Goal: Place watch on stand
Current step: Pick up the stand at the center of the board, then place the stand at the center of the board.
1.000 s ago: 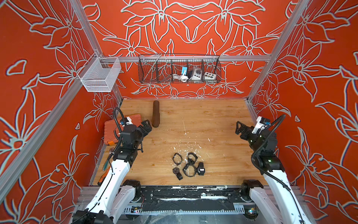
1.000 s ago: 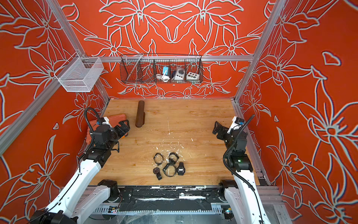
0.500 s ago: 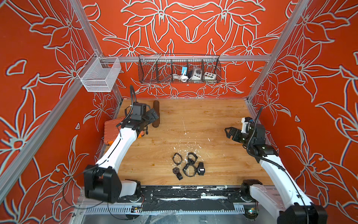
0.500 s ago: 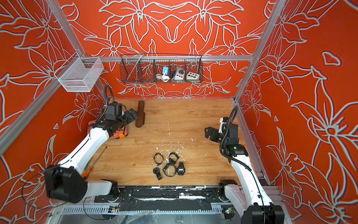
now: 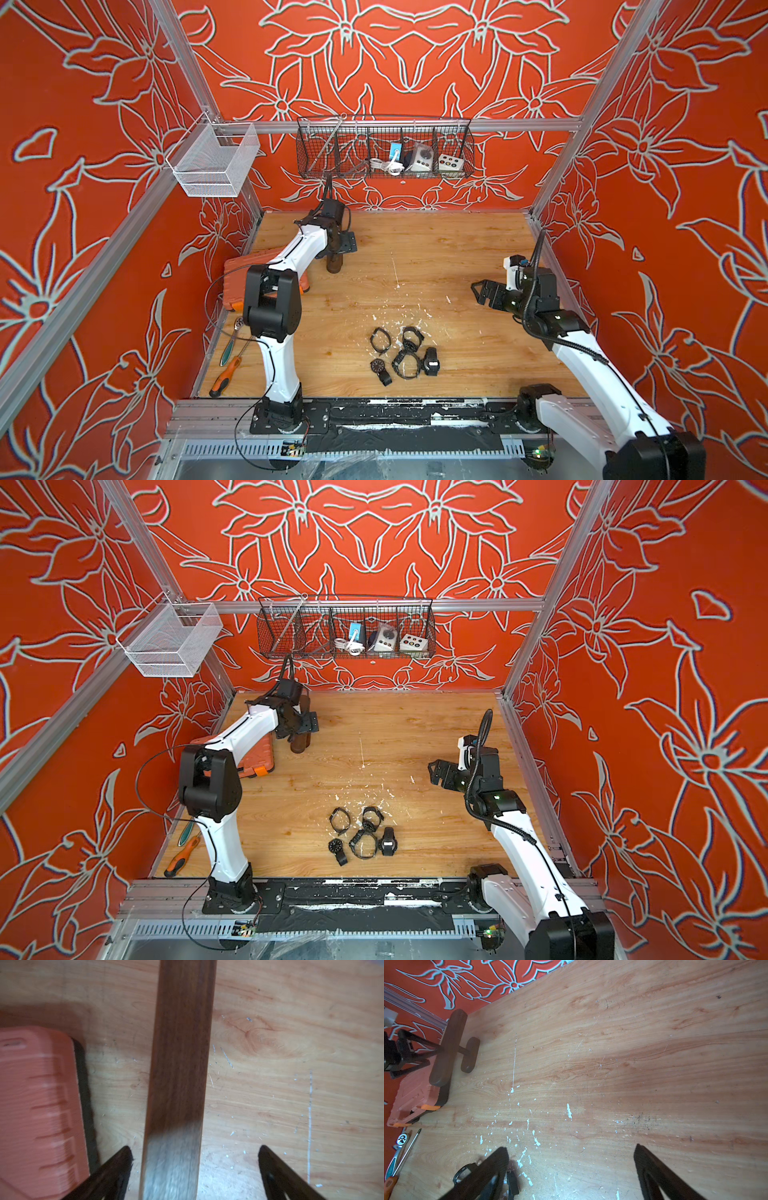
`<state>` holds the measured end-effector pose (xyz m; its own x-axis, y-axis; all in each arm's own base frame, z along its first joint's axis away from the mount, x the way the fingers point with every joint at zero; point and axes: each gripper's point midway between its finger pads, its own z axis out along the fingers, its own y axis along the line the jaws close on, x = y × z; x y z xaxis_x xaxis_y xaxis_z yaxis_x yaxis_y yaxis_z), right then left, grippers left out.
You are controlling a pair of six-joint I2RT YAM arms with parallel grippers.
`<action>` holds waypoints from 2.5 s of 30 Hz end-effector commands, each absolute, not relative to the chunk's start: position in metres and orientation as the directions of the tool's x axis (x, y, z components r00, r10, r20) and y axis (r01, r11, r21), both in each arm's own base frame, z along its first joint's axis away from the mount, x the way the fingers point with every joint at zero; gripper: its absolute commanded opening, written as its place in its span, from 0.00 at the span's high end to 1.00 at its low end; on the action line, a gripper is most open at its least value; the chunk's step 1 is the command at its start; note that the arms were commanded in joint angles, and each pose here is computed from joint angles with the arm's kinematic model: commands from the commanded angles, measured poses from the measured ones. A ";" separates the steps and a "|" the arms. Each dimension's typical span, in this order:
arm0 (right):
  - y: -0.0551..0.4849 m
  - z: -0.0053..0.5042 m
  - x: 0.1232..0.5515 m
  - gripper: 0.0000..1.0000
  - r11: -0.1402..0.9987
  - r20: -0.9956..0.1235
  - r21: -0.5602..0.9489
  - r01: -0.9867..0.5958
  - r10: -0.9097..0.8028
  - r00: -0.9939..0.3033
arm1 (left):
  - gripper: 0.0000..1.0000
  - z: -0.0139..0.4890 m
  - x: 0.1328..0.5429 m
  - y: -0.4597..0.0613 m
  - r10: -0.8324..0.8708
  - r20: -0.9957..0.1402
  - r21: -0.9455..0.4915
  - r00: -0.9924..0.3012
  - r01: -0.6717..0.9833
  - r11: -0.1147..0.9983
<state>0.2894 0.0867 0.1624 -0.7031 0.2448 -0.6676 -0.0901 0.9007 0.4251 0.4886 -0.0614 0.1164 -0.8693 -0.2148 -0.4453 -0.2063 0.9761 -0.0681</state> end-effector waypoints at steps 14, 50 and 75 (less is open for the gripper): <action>0.088 0.150 0.282 0.06 0.908 -0.647 0.409 -0.092 0.217 -0.731 | 0.31 0.087 0.506 -0.055 -0.043 -0.332 0.179 -0.942 -0.108 0.978; 0.081 0.157 0.272 0.17 0.921 -0.654 0.381 -0.077 0.209 -0.727 | 0.76 0.111 0.368 -0.252 0.723 -0.508 0.026 -0.469 0.830 0.557; 0.077 0.146 0.260 0.17 0.924 -0.638 0.379 -0.053 0.219 -0.738 | 0.77 0.114 0.365 -0.271 0.915 -0.389 0.189 0.110 0.981 -0.037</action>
<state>0.2649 0.0789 0.1490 -0.7348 0.2179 -0.6424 -0.0644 0.9203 0.3858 0.3670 -0.2657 0.1167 0.0497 0.9192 -0.3907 0.9793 0.0320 0.1998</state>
